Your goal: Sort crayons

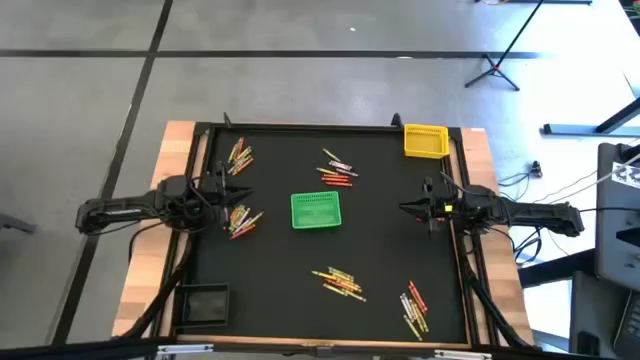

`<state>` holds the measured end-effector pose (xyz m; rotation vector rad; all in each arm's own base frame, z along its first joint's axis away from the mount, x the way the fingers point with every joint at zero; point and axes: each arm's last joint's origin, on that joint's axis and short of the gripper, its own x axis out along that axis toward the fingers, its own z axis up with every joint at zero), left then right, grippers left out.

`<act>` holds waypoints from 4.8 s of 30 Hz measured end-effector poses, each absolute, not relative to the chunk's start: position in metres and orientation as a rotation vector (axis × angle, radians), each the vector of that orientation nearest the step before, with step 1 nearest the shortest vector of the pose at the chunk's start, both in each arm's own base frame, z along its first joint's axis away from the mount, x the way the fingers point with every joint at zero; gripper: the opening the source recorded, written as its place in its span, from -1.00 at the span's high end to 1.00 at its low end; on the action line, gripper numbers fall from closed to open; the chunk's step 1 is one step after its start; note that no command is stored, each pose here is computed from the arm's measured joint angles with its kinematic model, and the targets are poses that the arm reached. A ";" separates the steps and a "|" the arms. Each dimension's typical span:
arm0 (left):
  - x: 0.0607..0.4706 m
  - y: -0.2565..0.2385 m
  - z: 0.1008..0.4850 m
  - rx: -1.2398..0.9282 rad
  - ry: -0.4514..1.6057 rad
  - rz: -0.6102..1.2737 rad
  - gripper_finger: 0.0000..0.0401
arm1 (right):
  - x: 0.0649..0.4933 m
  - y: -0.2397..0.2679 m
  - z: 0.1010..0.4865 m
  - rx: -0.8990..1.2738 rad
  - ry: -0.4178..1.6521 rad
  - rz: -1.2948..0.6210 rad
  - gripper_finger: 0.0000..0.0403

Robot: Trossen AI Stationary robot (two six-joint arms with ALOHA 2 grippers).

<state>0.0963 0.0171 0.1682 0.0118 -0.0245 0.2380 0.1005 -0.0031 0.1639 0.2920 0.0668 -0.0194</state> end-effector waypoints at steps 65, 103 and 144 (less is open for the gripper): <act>0.094 0.019 0.184 -0.024 -0.192 0.314 0.83 | 0.099 -0.012 0.173 0.050 -0.035 -0.318 0.81; 0.147 0.035 0.222 0.199 -0.243 0.358 0.83 | 0.200 -0.075 0.187 -0.122 0.588 -0.466 0.81; 0.198 0.056 0.220 0.270 -0.076 0.385 0.83 | 0.278 -0.129 0.100 0.010 0.850 -0.338 0.71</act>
